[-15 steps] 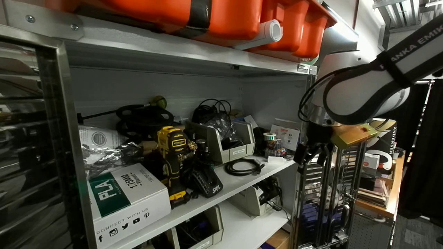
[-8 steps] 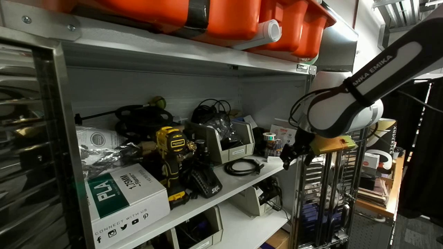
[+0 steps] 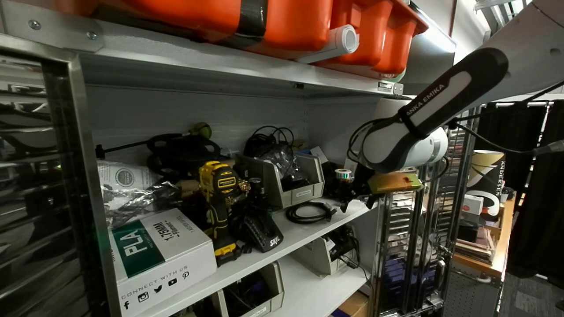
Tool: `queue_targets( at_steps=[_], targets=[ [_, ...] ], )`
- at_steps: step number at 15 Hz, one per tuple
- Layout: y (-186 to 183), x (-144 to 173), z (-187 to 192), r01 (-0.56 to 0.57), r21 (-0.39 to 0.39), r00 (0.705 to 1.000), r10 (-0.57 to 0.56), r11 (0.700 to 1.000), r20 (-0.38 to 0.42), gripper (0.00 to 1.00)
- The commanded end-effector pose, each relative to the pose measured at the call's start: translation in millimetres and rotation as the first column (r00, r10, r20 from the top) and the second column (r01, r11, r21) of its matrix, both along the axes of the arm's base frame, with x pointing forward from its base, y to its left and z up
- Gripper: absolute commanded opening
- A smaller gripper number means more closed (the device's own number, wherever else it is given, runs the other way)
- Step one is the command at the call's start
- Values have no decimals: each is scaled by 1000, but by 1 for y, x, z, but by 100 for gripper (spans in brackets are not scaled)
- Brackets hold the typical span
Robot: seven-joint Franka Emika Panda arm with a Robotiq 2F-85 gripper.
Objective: Put the black cable in the gray box
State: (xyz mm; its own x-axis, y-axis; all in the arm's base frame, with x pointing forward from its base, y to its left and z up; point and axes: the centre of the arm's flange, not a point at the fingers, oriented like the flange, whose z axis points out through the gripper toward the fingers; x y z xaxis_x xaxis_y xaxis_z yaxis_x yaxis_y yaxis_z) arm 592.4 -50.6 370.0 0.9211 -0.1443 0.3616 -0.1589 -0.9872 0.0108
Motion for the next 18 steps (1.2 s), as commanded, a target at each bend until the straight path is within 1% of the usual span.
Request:
queue_targets(
  at_steps=[1,7,9,12,14,16,18],
  targets=[
    [1,2,1,-1,0,1000,1,1000,-2,100],
    [1,2,1,-1,0,1000,1,1000,-3,100],
    [2,9,8,6,1,1000,-6,1000,6,100],
    [7,31,14,-1,-6,1000,1,1000,6,100],
    [13,49,11,1,1,1000,-1,1000,3,100],
    [20,69,1,-17,21,999,18,1000,-36,100],
    [29,87,-14,-8,38,996,11,999,-84,100]
  ],
)
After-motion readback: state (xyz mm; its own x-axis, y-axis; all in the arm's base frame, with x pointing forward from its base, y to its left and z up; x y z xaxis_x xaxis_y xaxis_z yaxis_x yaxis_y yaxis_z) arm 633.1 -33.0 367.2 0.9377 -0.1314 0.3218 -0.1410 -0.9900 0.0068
